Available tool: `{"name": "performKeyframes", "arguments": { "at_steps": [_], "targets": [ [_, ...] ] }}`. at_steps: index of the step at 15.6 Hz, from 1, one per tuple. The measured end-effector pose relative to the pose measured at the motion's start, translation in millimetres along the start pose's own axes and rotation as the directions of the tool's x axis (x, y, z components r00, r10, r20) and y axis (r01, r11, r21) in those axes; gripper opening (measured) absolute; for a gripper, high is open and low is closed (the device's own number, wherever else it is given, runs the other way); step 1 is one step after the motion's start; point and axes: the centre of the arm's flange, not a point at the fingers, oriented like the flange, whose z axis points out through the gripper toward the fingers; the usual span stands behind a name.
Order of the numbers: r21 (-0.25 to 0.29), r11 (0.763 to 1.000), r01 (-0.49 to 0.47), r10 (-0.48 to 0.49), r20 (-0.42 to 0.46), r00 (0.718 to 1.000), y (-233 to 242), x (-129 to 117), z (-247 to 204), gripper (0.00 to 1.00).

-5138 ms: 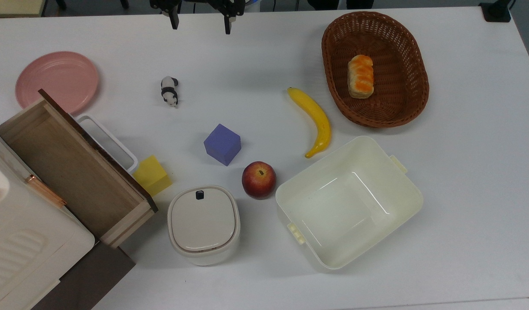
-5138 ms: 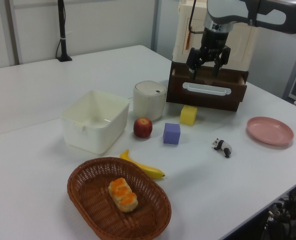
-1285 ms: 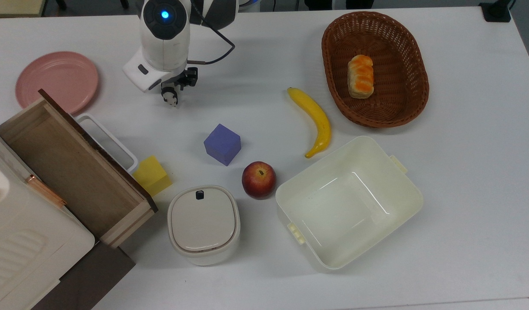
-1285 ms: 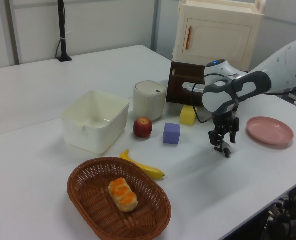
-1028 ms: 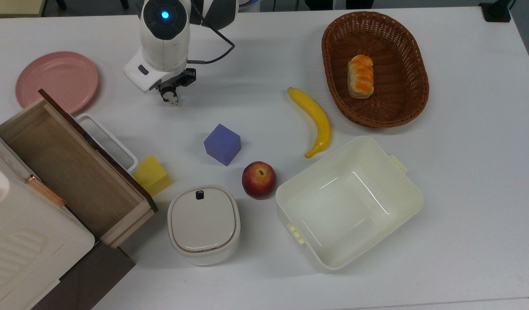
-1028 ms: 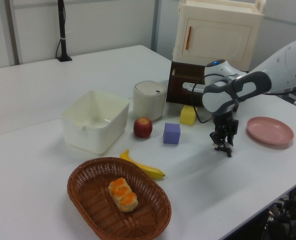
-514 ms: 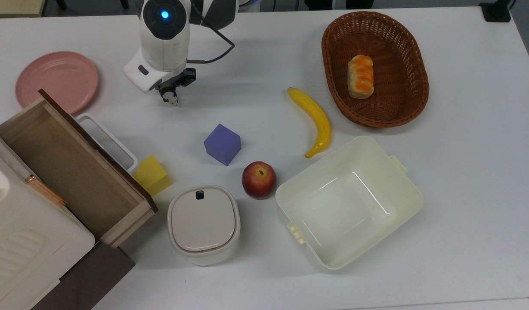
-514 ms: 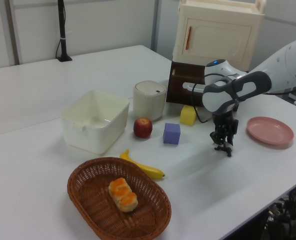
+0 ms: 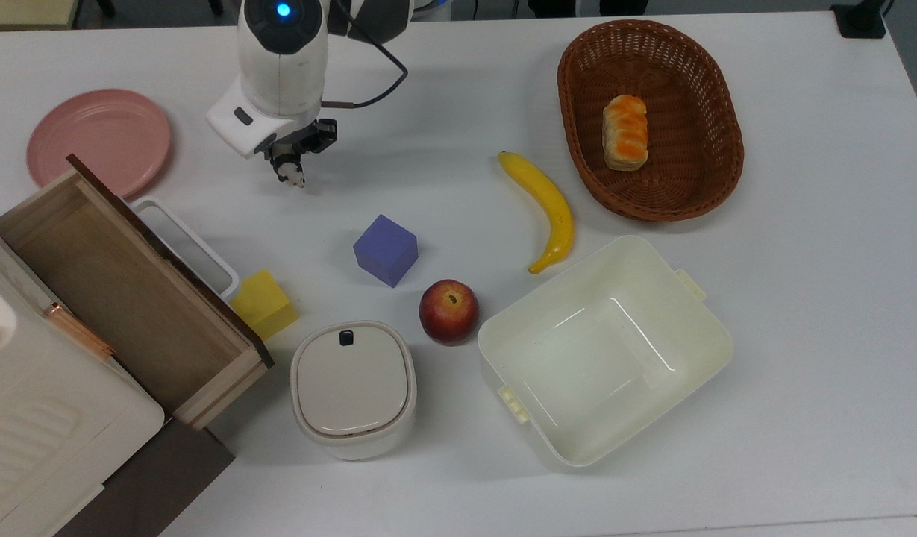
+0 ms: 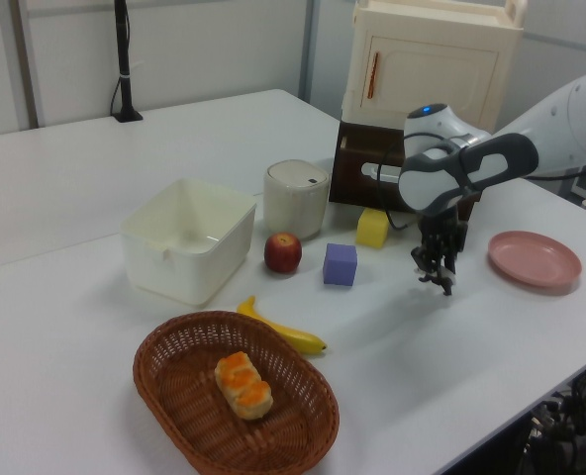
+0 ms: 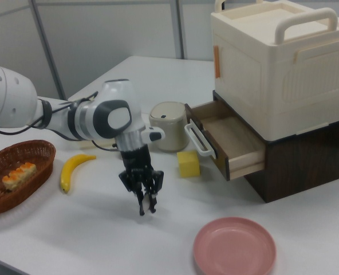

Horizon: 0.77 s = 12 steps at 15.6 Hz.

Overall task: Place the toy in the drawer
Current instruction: 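Carry the panda toy over to the open wooden drawer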

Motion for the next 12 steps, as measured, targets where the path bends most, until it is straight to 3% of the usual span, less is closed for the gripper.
{"name": "performKeyframes", "arguments": {
  "at_steps": [3,6,12],
  "targets": [
    [-0.017,1.0,-0.002,0.0,-0.086,0.996,-7,7,-45,0.39],
    [-0.012,0.998,-0.055,0.051,-0.22,0.974,-5,14,-115,0.39],
    [0.108,0.982,-0.152,0.182,-0.377,0.908,31,16,-198,0.39]
  ]
}}
